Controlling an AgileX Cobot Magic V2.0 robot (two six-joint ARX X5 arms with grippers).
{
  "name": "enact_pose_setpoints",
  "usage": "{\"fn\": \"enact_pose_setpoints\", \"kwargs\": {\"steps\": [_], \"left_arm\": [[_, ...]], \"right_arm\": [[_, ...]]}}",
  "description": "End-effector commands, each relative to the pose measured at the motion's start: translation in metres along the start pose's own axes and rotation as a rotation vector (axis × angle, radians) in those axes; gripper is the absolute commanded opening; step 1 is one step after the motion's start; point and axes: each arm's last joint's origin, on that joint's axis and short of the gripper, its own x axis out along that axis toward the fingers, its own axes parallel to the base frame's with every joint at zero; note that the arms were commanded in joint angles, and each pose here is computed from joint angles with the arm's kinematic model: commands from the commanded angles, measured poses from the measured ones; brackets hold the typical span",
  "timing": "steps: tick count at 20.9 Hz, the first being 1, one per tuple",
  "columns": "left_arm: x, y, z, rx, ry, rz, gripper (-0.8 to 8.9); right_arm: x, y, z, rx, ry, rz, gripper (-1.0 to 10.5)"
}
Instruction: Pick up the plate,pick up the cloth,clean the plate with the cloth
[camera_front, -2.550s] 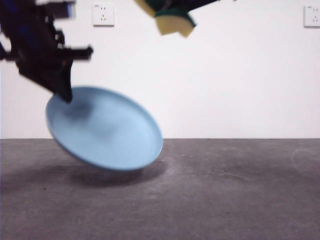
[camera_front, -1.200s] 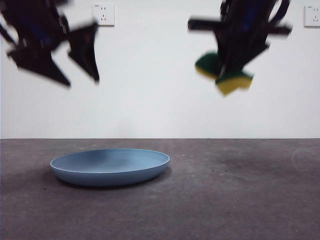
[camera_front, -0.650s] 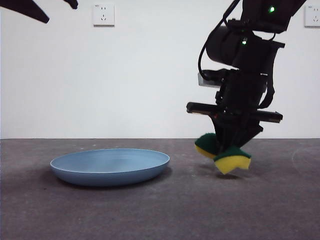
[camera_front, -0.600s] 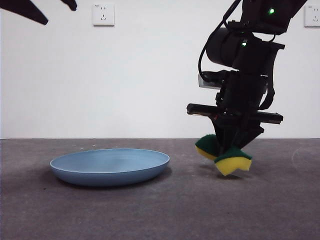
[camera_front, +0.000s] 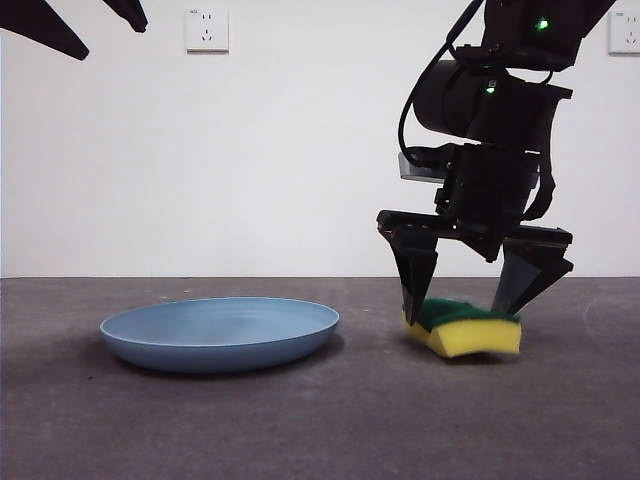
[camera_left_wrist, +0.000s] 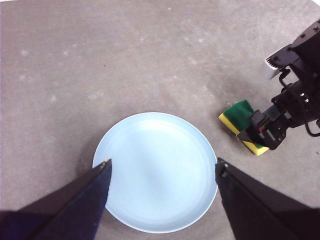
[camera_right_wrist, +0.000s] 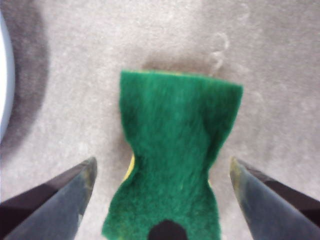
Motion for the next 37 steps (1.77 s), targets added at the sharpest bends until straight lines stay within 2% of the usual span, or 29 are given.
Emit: {"fn": "enact_pose_setpoints", "kwargs": {"steps": [1, 4, 5, 6, 8, 11, 13, 16, 20, 23, 26, 32, 37], "left_arm": [[0.001, 0.000, -0.002, -0.002, 0.018, -0.006, 3.45], [0.001, 0.000, -0.003, -0.004, 0.020, -0.004, 3.41], [0.001, 0.000, -0.003, -0.003, 0.021, -0.004, 3.33], [0.001, 0.000, -0.003, -0.003, 0.022, -0.005, 2.61], [0.001, 0.000, -0.003, -0.001, 0.026, -0.005, -0.04], [0.001, 0.000, -0.003, 0.008, 0.022, -0.005, -0.08], [-0.001, -0.001, -0.001, 0.035, -0.008, -0.008, -0.08], [-0.022, -0.004, 0.004, 0.055, -0.121, -0.016, -0.08], [-0.056, -0.007, 0.003, 0.137, -0.254, 0.091, -0.08], [-0.068, -0.007, -0.003, 0.135, -0.299, 0.104, -0.08], [-0.062, -0.005, -0.019, 0.129, -0.333, 0.099, -0.08], [-0.039, 0.002, -0.060, 0.122, -0.366, 0.119, -0.08], [-0.023, 0.006, -0.083, 0.050, -0.403, 0.090, -0.08]], "right_arm": [[-0.018, 0.000, -0.001, 0.006, -0.031, 0.003, 4.4], [-0.053, 0.000, -0.003, 0.005, -0.092, 0.016, 4.2], [-0.070, -0.001, -0.006, 0.005, -0.116, 0.027, 3.3], [-0.081, -0.001, -0.009, 0.005, -0.133, 0.030, 2.5], [-0.113, -0.002, -0.016, 0.005, -0.195, 0.041, 0.8], [-0.159, -0.005, -0.028, -0.001, -0.332, 0.065, 0.2], [-0.184, -0.006, -0.037, -0.058, -0.422, 0.060, -0.2], [-0.214, -0.006, -0.050, -0.114, -0.534, 0.071, -0.2], [-0.241, -0.004, -0.065, -0.138, -0.684, 0.031, -0.2], [-0.246, 0.001, -0.081, -0.162, -0.782, 0.078, -0.2], [-0.236, 0.002, -0.102, -0.174, -0.844, 0.099, -0.2], [-0.218, -0.001, -0.130, -0.138, -0.904, 0.012, -0.2], [-0.213, -0.005, -0.139, -0.104, -0.914, -0.040, -0.1]]}}
